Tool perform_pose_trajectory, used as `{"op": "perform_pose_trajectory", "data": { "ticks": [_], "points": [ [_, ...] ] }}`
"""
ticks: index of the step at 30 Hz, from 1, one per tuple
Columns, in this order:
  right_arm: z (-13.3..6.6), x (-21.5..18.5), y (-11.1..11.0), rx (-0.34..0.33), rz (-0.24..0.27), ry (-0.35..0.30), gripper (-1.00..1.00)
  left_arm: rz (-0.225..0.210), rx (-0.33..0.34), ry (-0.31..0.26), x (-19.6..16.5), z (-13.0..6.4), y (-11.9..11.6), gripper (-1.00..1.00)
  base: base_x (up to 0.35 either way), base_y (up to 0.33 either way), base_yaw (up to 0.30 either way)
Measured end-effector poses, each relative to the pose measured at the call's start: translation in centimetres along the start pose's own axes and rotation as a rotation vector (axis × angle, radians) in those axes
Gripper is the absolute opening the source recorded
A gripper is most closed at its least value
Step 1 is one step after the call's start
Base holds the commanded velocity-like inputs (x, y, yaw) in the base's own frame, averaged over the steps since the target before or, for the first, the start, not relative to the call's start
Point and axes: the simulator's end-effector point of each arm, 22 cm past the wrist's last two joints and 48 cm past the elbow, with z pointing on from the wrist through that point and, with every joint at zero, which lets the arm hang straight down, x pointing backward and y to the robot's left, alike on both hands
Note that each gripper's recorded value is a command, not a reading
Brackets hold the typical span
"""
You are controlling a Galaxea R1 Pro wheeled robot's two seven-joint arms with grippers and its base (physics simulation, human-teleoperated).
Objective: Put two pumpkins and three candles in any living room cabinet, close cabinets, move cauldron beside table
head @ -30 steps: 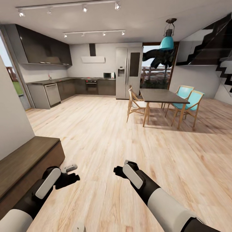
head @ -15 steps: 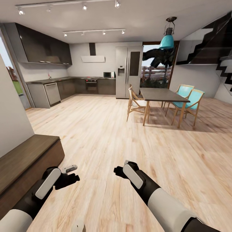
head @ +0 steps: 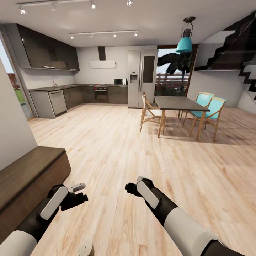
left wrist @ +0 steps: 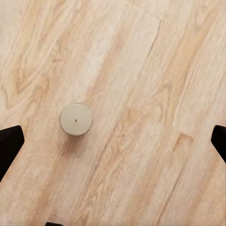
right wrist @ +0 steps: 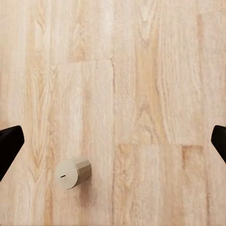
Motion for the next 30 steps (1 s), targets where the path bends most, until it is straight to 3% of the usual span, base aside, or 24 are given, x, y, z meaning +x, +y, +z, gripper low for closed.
{"op": "perform_pose_trajectory", "data": {
  "ticks": [30],
  "points": [
    [4.3, 4.3, -1.3, -0.012, -0.020, 0.001, 1.00, -0.002, -0.005, -0.001, 3.3, 5.3, 1.7, 1.00, 0.000, 0.000, 0.000]
  ]
}}
